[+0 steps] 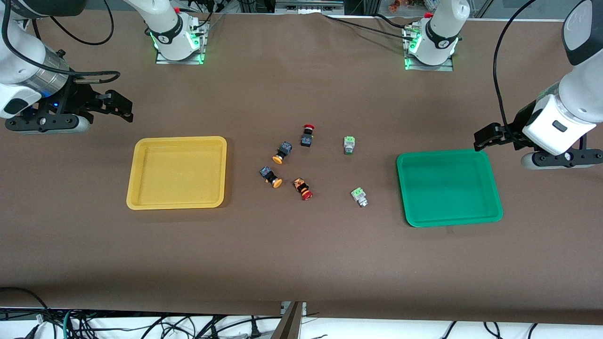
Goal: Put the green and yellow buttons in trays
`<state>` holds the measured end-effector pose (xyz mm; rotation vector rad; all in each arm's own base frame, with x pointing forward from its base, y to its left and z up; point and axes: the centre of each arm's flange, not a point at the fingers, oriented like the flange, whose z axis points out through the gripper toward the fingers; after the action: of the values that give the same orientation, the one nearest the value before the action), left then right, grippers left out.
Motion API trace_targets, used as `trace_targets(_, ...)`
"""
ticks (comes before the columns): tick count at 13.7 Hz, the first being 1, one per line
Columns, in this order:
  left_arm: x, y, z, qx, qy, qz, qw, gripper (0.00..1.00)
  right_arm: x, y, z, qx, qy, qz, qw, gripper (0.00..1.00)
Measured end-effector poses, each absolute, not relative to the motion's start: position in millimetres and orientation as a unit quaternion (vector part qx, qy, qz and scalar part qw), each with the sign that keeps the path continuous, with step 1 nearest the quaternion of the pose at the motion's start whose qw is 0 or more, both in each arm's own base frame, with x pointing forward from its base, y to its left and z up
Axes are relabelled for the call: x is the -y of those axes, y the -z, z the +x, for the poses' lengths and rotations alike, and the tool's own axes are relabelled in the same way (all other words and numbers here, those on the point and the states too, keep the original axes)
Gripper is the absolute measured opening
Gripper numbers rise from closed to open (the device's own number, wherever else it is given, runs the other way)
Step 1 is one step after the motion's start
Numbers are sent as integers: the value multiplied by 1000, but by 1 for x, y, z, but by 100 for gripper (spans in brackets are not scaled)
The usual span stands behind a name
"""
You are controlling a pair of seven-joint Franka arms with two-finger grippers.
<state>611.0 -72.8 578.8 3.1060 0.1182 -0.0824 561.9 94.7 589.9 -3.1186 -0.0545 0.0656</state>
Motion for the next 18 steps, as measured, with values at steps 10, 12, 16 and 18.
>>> trace_targets(10,73,-577,612,-38,28,999,16,100,-95,-590,562,18,-21,-1000,11,100)
trace_targets(12,74,-577,612,-37,28,999,16,100,-95,-590,562,17,-21,-1000,11,100)
trace_targets(16,82,-576,611,-30,29,999,16,100,-88,-586,565,11,-24,-1000,10,100)
trace_targets(18,93,-574,610,-22,31,999,17,100,-81,-590,568,4,-19,-1000,11,100)
